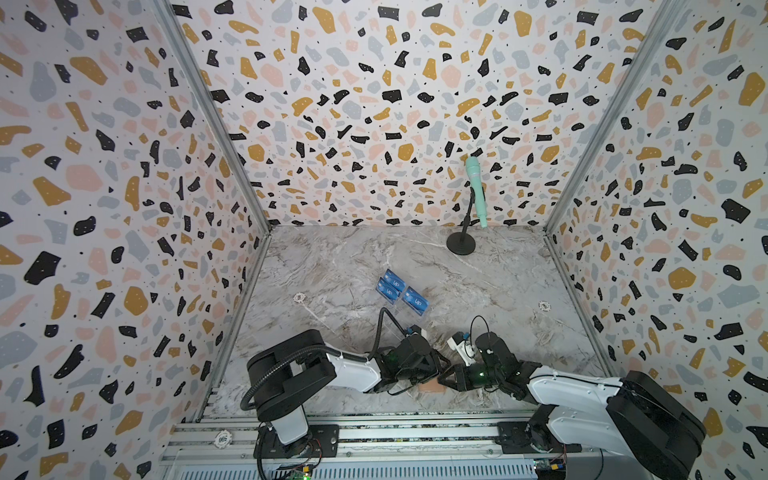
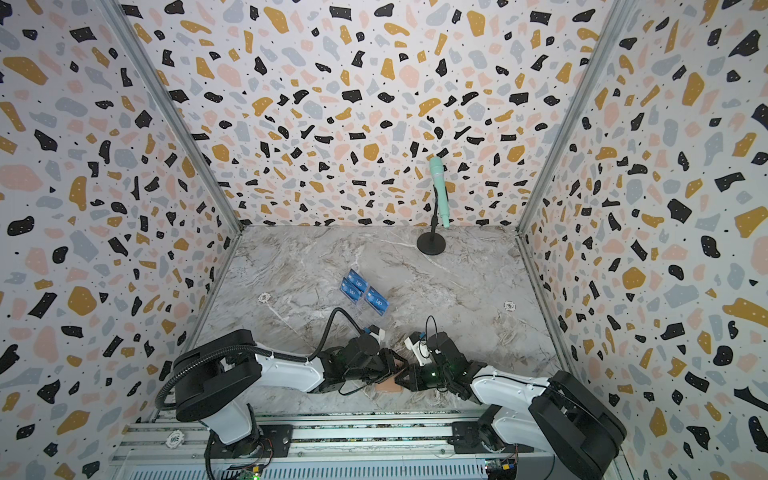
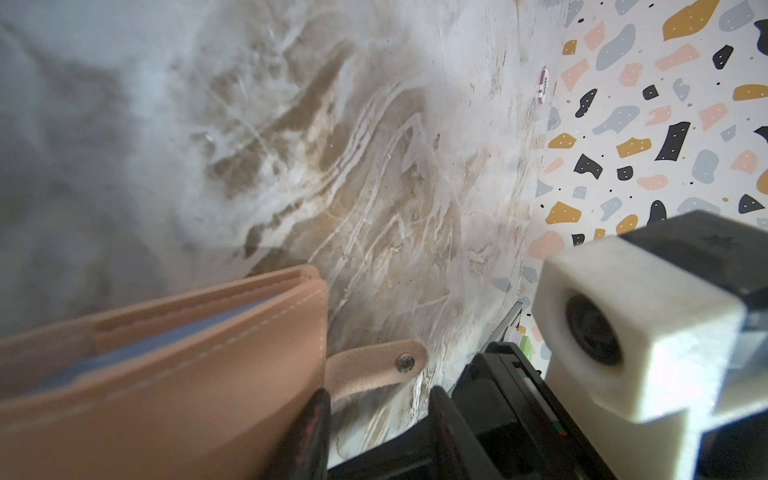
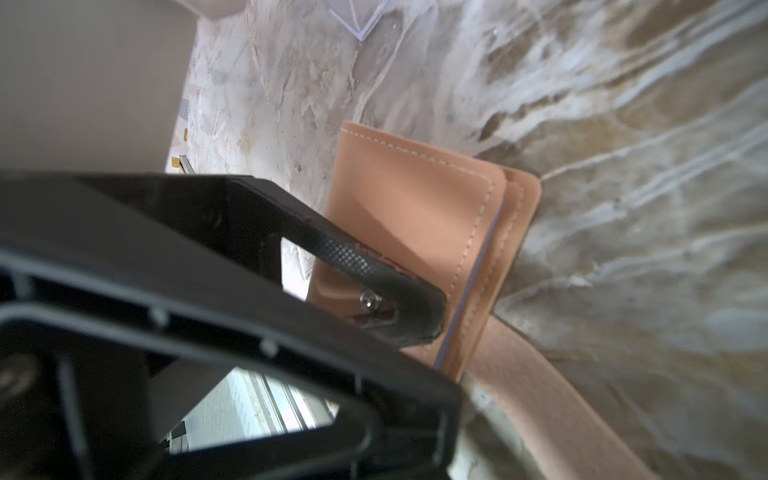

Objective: Put the credit cards into the card holder

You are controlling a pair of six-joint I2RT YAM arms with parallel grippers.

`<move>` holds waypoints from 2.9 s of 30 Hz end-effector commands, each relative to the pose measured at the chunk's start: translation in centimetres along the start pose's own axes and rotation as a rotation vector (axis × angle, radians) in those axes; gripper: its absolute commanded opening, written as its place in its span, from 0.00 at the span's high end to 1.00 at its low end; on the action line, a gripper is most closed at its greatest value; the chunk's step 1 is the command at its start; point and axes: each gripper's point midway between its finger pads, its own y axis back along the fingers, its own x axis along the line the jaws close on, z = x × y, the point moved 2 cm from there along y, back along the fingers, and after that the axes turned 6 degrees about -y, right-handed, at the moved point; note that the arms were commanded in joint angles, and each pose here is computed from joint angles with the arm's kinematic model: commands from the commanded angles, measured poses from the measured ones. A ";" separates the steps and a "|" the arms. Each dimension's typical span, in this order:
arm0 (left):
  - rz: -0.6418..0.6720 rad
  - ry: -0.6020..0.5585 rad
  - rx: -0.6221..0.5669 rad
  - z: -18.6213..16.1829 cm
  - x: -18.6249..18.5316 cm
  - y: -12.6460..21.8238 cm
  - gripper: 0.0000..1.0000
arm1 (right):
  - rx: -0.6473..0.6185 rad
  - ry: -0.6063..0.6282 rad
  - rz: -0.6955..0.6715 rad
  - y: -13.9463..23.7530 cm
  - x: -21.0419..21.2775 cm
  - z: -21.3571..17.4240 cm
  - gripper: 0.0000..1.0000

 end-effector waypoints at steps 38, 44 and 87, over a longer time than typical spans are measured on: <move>0.372 -0.335 0.115 0.0 4.1 4.4 0.61 | 0.016 -0.035 -0.218 0.2 -2.6 0.4 0.83; 0.417 -0.327 0.109 -0.5 5.4 4.1 0.63 | 0.015 -0.040 -0.220 0.2 -2.5 0.5 0.83; 0.507 -0.357 0.123 -1.4 7.3 3.0 0.66 | -0.029 -0.174 -0.333 6.3 -3.9 3.0 0.73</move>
